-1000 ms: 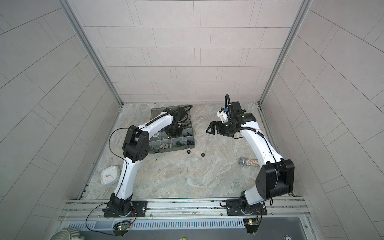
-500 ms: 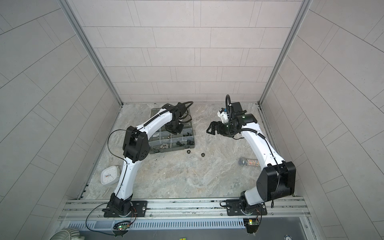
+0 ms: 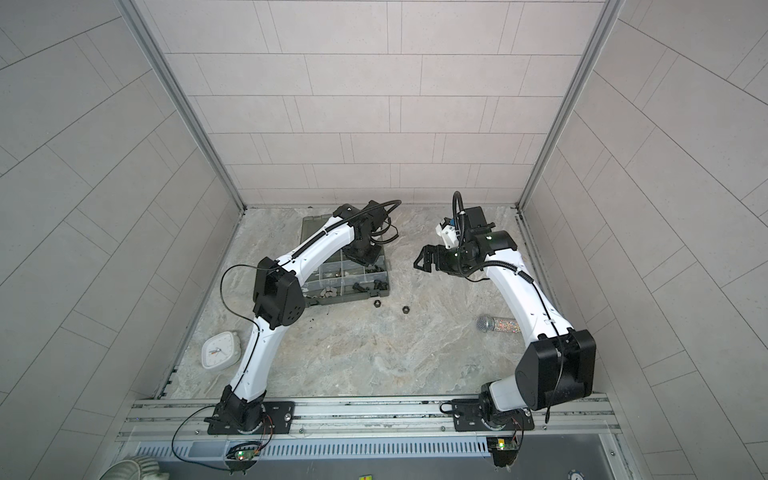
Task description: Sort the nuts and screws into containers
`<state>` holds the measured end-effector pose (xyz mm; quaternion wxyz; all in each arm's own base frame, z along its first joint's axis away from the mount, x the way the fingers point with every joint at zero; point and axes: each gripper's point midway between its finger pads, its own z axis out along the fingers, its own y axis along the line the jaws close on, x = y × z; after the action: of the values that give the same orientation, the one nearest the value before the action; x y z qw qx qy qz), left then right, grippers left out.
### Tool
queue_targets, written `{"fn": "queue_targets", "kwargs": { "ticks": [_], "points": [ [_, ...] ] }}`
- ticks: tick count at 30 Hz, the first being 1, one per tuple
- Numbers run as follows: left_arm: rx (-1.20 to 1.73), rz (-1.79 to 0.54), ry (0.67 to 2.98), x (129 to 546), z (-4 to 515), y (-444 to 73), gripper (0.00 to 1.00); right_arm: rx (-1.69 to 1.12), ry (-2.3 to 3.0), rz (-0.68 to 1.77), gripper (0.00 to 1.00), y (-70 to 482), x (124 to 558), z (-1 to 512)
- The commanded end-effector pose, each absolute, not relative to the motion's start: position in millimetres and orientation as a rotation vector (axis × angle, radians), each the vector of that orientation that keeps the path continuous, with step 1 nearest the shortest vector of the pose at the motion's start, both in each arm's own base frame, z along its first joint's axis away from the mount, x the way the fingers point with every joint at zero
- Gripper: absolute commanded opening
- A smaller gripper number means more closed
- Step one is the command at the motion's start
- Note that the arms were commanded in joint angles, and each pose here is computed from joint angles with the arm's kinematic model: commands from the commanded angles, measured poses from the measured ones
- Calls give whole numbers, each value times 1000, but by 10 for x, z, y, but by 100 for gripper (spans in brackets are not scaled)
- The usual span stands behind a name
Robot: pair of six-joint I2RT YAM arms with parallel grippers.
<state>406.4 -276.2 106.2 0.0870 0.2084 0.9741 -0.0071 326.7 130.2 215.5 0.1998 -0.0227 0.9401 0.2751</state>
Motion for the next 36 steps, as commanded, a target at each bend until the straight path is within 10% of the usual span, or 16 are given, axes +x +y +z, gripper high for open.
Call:
{"fn": "queue_targets", "kwargs": {
  "ticks": [1,22,29,36],
  "points": [
    [652,-23,2919,3999,1002,-2870,10,-89,2608,744,99,1256,3186,2223],
    [657,18,2918,4120,800,-2883,11,-60,2610,684,99,1088,2983,2265],
    [656,-2,2890,4160,892,-2908,54,-55,2609,681,99,1079,2990,2288],
    [586,-73,2744,4276,1474,-2926,56,-60,2616,681,99,1079,2992,2259]
  ]
}}
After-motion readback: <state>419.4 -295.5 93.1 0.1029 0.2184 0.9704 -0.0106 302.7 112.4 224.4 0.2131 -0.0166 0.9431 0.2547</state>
